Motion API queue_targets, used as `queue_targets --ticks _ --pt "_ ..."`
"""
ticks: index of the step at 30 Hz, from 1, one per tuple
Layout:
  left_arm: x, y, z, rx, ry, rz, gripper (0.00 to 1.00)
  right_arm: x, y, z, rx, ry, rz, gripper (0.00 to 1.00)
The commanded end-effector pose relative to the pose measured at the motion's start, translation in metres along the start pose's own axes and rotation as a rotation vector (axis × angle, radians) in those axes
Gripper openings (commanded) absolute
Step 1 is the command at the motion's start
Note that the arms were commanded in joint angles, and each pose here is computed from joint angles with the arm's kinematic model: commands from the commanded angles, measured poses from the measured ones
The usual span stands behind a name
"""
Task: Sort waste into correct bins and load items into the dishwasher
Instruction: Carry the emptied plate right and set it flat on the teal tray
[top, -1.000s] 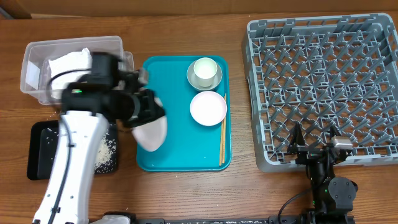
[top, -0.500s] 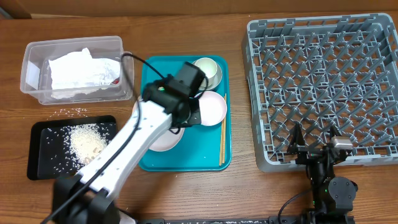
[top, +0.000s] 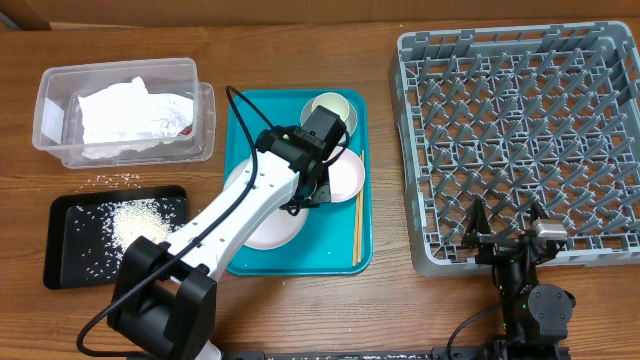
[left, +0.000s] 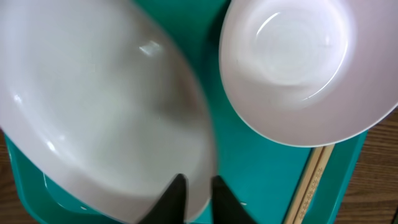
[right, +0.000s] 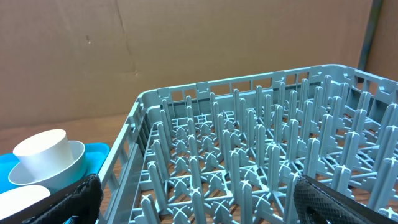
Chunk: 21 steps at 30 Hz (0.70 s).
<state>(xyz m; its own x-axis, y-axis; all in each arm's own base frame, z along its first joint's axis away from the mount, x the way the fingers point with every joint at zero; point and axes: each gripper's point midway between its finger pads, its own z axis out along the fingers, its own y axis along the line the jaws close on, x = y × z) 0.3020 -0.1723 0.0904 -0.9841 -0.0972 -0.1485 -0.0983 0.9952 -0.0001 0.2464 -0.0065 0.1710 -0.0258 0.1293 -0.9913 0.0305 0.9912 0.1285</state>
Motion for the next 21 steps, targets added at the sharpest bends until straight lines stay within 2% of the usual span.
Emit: queue_targets --ticks 1,11,15,18,21 --pt "0.001 0.000 0.003 -0.015 0.002 -0.001 0.24 0.001 0.000 0.000 -0.002 -0.006 -0.004 1.00" --pt "-0.001 0.003 -0.016 -0.031 0.013 0.042 0.13 0.001 0.000 0.000 -0.002 -0.005 -0.004 1.00" --pt "-0.013 0.009 -0.043 -0.060 -0.016 0.036 0.11 0.001 0.000 0.000 -0.002 -0.006 -0.004 1.00" --pt "-0.024 0.016 -0.070 -0.096 -0.061 0.032 0.04 0.001 0.000 0.000 -0.002 -0.005 -0.004 1.00" --pt "-0.037 0.025 -0.098 -0.139 -0.129 0.008 0.05 0.001 0.000 0.000 -0.002 -0.006 -0.004 1.00"
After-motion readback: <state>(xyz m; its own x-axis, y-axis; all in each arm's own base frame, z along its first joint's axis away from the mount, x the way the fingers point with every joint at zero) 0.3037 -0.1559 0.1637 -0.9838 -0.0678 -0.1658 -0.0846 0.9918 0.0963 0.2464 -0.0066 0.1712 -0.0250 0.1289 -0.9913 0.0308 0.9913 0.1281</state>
